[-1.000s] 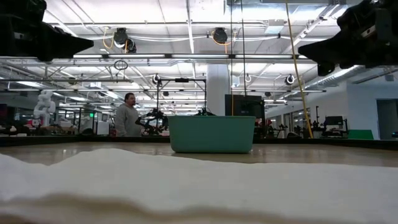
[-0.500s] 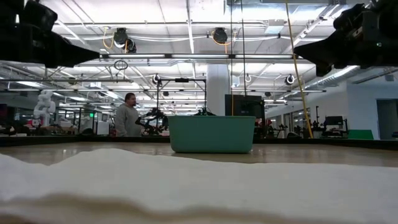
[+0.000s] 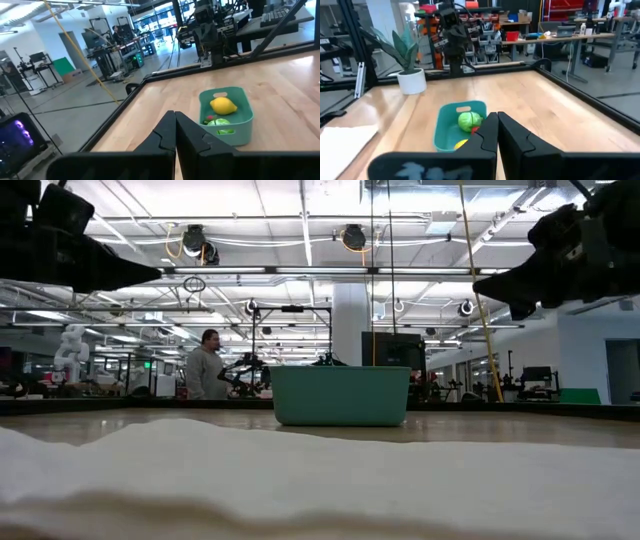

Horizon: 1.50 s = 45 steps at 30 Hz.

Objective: Pick and placing Produce into tupperware
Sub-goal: Return to home position

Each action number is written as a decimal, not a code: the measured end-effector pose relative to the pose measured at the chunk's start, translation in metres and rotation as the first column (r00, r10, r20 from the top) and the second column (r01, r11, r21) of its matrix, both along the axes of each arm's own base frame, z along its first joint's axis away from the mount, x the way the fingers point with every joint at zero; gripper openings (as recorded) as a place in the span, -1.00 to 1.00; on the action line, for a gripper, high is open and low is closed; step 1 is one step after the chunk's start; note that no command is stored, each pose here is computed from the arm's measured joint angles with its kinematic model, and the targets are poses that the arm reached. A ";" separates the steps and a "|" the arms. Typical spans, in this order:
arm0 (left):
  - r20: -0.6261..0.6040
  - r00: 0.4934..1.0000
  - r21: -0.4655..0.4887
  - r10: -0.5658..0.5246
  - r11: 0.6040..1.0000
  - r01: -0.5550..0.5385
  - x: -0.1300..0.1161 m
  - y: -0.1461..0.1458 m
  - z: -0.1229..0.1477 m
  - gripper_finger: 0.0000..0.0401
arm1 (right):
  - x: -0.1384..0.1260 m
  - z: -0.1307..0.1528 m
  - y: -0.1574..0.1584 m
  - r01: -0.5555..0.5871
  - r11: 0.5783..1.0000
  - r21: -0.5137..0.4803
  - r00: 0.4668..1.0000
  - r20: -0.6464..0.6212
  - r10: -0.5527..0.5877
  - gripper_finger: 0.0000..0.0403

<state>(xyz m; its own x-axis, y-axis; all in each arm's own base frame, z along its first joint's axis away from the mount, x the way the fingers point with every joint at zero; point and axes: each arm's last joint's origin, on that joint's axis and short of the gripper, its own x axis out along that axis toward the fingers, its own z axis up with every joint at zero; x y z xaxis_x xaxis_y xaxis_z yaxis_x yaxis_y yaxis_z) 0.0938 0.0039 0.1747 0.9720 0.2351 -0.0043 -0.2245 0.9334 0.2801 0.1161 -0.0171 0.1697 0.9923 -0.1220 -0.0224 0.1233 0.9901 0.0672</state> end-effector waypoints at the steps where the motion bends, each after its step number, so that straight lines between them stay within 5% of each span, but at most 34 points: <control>1: -0.001 1.000 0.004 0.000 1.000 0.000 0.000 0.000 0.000 -1.00 | 0.000 0.000 0.000 -0.003 1.000 -0.001 1.000 0.004 0.003 -1.00; 12: 0.003 1.000 -0.004 -0.012 1.000 0.012 0.000 0.000 0.000 -1.00 | 0.001 0.003 0.005 -0.085 0.996 -0.039 0.996 0.027 0.086 -1.00; 45: 0.013 1.000 -0.073 -0.013 0.997 0.014 0.000 0.000 0.000 -1.00 | 0.001 0.005 0.005 -0.081 0.995 -0.060 0.996 0.042 0.083 -1.00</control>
